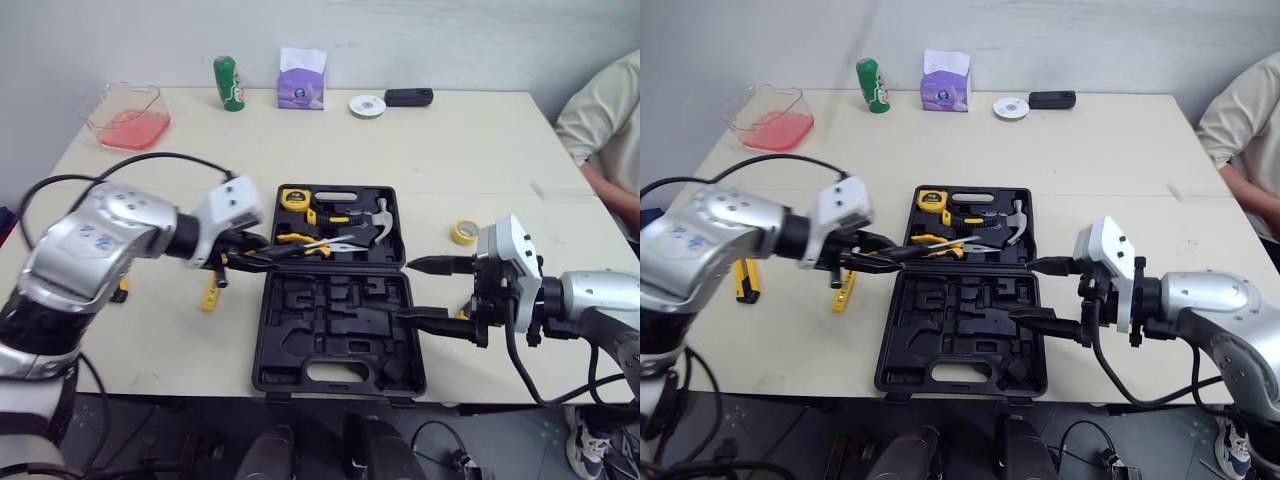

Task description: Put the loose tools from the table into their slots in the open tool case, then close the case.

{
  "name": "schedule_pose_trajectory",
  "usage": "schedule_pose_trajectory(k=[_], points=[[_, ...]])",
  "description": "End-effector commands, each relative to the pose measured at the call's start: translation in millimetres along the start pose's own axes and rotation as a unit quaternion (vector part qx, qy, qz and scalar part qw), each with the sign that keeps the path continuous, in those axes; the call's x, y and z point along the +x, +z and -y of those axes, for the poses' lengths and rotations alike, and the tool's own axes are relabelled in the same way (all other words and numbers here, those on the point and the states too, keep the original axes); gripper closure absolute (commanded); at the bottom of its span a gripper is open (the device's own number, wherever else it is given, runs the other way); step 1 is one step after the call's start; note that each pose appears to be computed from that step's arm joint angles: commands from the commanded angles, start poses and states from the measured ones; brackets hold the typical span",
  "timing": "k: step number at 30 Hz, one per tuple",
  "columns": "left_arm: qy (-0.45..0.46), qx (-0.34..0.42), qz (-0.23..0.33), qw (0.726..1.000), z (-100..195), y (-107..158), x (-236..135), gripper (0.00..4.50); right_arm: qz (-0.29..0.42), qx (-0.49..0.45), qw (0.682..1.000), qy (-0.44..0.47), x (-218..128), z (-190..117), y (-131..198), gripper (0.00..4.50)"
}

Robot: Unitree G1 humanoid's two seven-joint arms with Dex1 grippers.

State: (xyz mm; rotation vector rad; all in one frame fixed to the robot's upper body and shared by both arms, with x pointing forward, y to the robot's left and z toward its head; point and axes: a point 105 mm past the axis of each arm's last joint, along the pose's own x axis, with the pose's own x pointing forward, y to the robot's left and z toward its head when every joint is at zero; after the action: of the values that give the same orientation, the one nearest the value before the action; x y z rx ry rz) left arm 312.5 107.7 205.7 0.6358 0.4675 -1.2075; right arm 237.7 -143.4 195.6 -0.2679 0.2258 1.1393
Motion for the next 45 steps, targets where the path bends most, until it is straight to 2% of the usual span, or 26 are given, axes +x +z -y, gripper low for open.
schedule_pose_trajectory(k=[1, 5, 10, 14, 21, 34, 36, 37, 41, 42, 45], points=[[-0.026, 0.027, -0.033, 0.999, -1.6, 1.4, 8.6, 3.44, -0.007, -0.030, 0.999, -0.026, -5.2, -1.7, 4.0, 0.00], [-0.069, 0.046, -0.071, 0.994, 4.6, -1.3, 23.7, 3.44, -0.003, -0.017, 0.999, -0.046, -4.3, -2.4, 0.7, 0.00], [-0.070, 0.037, -0.096, 0.992, 0.2, -6.6, 32.1, 3.44, 0.001, -0.013, 0.999, -0.052, -2.5, -5.9, 0.0, 0.00], [-0.058, 0.063, -0.112, 0.990, -6.0, -12.4, 35.6, 3.44, 0.001, -0.010, 0.998, -0.059, -2.5, -7.3, -1.5, 0.00], [-0.041, 0.041, -0.102, 0.993, -14.3, -7.3, 39.8, 3.44, 0.000, -0.008, 0.998, -0.068, -3.3, -5.5, -4.3, 0.00], [-0.046, 0.039, -0.102, 0.993, -11.8, -11.0, 44.9, 3.44, 0.004, -0.010, 0.998, -0.066, -1.2, -4.0, -2.0, 0.00], [-0.051, 0.043, -0.086, 0.994, -11.0, -7.5, 40.7, 2.40, 0.004, -0.010, 0.998, -0.065, -0.9, -3.8, -2.0, 0.00], [-0.048, 0.040, -0.075, 0.995, -11.9, -5.9, 36.2, 2.12, 0.005, -0.011, 0.998, -0.065, -0.6, -4.0, -1.8, 0.00], [-0.043, 0.040, 0.007, 0.998, -14.9, -0.4, 22.6, 0.34, 0.006, -0.011, 0.998, -0.063, 0.5, -5.9, -1.9, 0.00], [-0.039, 0.041, 0.017, 0.998, -16.1, -1.5, 22.2, 0.34, 0.006, -0.011, 0.998, -0.063, 0.5, -5.9, -2.2, 0.00], [-0.043, 0.027, 0.137, 0.989, -17.0, 3.7, 23.1, 0.34, 0.005, -0.012, 0.998, -0.060, 0.9, -6.8, -3.1, 0.00]])
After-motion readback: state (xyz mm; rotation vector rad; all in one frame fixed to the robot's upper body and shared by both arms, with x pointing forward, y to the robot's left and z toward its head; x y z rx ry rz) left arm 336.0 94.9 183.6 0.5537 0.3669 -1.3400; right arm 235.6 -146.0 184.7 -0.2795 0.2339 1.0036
